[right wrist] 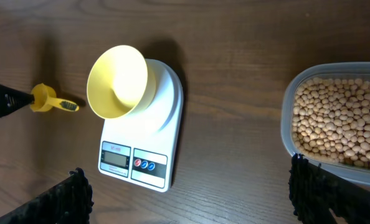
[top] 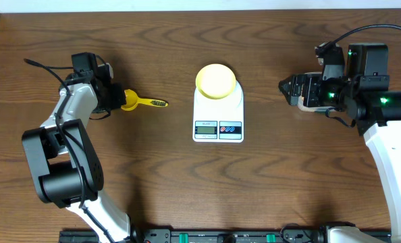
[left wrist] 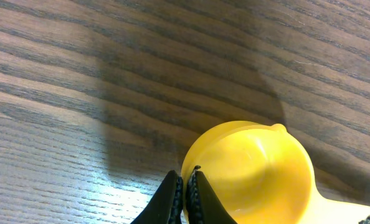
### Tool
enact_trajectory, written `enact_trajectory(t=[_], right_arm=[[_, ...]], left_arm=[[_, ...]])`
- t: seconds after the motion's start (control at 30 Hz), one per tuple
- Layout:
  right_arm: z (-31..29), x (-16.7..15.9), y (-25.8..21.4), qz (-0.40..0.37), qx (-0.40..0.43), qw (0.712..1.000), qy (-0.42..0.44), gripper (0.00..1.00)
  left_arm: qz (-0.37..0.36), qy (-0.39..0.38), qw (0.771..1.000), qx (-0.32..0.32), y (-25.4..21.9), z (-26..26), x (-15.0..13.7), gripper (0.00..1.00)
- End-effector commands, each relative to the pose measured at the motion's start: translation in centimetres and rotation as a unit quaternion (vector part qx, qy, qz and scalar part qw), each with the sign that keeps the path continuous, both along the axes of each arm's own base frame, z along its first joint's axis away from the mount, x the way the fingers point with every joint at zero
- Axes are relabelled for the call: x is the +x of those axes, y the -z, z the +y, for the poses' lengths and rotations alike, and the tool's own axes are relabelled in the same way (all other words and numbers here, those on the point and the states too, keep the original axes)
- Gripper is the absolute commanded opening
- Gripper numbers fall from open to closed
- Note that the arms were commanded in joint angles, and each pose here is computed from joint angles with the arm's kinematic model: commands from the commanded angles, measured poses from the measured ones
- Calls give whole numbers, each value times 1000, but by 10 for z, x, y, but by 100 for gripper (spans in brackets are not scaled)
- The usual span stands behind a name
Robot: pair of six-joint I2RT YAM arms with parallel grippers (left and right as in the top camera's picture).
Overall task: Scoop item into bowl and weigh 50g on scale
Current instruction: 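Close the left gripper on the scoop and lift it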
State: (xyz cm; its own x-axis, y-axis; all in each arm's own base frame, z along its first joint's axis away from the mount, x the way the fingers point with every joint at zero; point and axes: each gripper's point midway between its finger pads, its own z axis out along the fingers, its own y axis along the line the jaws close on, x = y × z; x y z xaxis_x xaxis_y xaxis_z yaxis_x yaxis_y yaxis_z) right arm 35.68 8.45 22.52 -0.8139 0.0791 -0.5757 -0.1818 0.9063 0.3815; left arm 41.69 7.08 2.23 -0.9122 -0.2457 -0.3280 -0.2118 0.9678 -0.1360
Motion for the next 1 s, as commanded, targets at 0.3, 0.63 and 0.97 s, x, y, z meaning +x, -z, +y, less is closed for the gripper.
enact_trajectory(t=[0.3, 0.63, 0.97], right_arm=[[3, 2, -15, -17, 4, 1000, 1, 99], [3, 2, -15, -18, 3, 1000, 2, 99], [5, 6, -19, -25, 17, 1000, 7, 99]], left_arm=[[-6, -2, 1000, -9, -3, -1, 6, 7], [-68, -18, 997, -20, -55, -5, 14, 7], [-150, -15, 987, -63, -131, -23, 10, 7]])
